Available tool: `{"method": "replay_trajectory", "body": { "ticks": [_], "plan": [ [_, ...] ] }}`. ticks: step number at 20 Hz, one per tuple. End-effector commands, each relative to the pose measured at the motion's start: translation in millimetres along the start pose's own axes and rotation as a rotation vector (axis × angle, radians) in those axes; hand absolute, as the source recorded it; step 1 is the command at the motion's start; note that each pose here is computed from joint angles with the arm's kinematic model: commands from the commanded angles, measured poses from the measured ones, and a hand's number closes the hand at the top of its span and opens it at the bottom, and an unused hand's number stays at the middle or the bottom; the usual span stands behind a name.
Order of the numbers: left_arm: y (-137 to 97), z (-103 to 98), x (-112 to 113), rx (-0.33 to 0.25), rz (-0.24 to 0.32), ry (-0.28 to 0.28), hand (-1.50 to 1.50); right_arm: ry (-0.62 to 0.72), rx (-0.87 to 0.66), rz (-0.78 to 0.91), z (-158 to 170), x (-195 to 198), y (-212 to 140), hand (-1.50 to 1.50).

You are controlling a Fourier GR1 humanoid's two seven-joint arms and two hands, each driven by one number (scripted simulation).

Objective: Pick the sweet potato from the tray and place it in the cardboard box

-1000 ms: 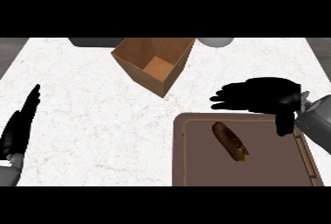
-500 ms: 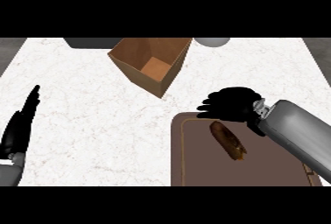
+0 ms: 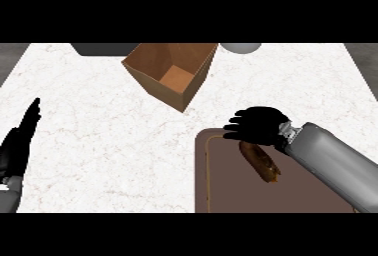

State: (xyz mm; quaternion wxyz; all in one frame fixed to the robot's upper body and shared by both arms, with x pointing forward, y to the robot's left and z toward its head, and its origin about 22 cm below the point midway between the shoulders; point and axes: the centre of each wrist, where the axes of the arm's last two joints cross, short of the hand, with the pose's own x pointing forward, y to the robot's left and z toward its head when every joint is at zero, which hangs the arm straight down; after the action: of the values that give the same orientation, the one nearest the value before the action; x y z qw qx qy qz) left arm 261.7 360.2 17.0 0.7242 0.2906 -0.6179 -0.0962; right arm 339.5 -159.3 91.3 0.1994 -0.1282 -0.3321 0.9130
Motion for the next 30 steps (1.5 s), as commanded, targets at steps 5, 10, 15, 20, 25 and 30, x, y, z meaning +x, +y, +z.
{"method": "replay_trajectory", "body": {
  "ticks": [5, 10, 15, 20, 25, 30],
  "plan": [
    [-12, 16, 3, 0.002, -0.021, -0.009, 0.0, -0.059, 0.017, -0.039, 9, -6, 9, -1.5],
    [-5, -6, 2, 0.021, -0.008, 0.015, 0.0, -0.144, 0.048, -0.048, -1, 20, 19, -1.5],
    [3, -5, 15, 0.002, 0.002, -0.014, 0.0, -0.178, 0.03, -0.048, 2, 31, 1, -1.5],
    [15, -2, 8, 0.005, 0.001, -0.012, 0.0, -0.096, 0.102, 0.02, -2, 43, 24, -1.5],
    [13, 6, -12, -0.002, -0.007, -0.001, 0.0, 0.007, 0.134, 0.024, -9, 43, 41, -1.5],
    [0, 5, -14, -0.001, -0.013, 0.006, 0.0, 0.004, 0.058, 0.006, -34, 55, 44, 1.5]
  ]
}}
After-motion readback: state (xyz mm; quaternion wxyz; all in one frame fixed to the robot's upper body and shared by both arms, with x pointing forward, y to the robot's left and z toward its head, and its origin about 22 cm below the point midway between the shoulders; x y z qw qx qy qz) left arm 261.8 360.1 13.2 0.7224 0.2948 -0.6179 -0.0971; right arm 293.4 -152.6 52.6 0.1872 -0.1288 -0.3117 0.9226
